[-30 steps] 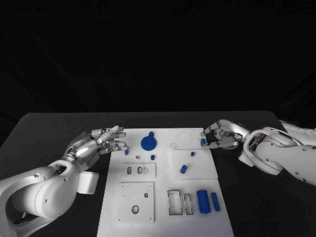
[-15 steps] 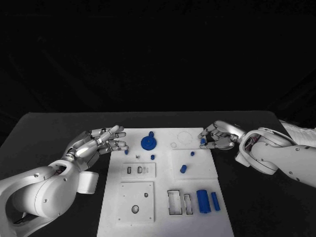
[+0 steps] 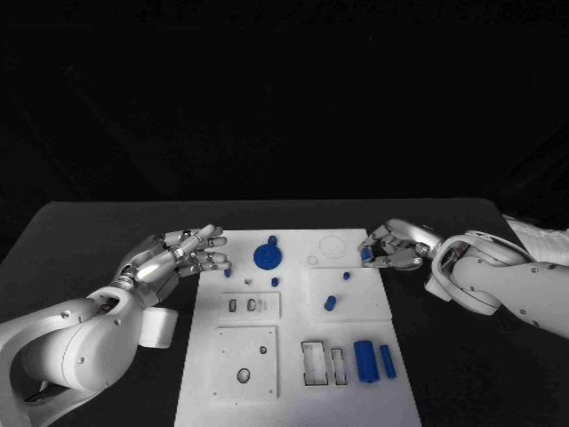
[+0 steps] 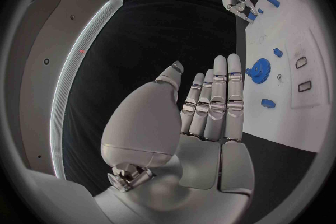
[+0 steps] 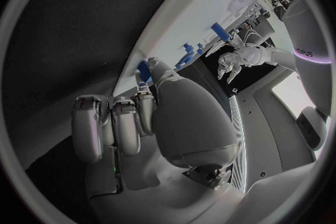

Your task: Assemble the parts on the task board

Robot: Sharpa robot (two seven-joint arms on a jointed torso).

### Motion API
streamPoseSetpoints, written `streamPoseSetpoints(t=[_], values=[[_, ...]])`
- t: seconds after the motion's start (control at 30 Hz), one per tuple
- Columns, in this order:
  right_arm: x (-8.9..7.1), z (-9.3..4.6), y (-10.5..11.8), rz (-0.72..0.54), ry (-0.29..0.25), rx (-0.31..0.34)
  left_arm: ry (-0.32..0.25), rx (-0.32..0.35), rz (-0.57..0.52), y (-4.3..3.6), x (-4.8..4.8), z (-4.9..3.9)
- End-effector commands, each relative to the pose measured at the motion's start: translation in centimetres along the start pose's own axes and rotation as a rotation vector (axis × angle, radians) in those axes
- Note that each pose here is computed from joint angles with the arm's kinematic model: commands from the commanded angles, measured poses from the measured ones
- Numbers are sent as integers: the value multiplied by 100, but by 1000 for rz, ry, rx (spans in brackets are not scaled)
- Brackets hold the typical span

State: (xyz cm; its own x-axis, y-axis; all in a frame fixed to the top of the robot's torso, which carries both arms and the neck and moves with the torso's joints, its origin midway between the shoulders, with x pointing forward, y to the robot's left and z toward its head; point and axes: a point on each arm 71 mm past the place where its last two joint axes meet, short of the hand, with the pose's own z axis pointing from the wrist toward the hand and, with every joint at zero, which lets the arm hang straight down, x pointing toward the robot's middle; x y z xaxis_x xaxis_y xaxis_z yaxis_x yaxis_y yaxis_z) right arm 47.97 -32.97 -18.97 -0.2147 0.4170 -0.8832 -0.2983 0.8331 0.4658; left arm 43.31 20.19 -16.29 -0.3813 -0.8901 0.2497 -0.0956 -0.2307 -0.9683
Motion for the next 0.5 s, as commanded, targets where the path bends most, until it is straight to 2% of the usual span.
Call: streamPoseSetpoints(t=[0.03,0.5], values=[[25,-6,-12,-14,20,4,21,6,-10,-8,22,2],[23,-5,3,-6,13,-7,22,5,-10,-7,24,2]])
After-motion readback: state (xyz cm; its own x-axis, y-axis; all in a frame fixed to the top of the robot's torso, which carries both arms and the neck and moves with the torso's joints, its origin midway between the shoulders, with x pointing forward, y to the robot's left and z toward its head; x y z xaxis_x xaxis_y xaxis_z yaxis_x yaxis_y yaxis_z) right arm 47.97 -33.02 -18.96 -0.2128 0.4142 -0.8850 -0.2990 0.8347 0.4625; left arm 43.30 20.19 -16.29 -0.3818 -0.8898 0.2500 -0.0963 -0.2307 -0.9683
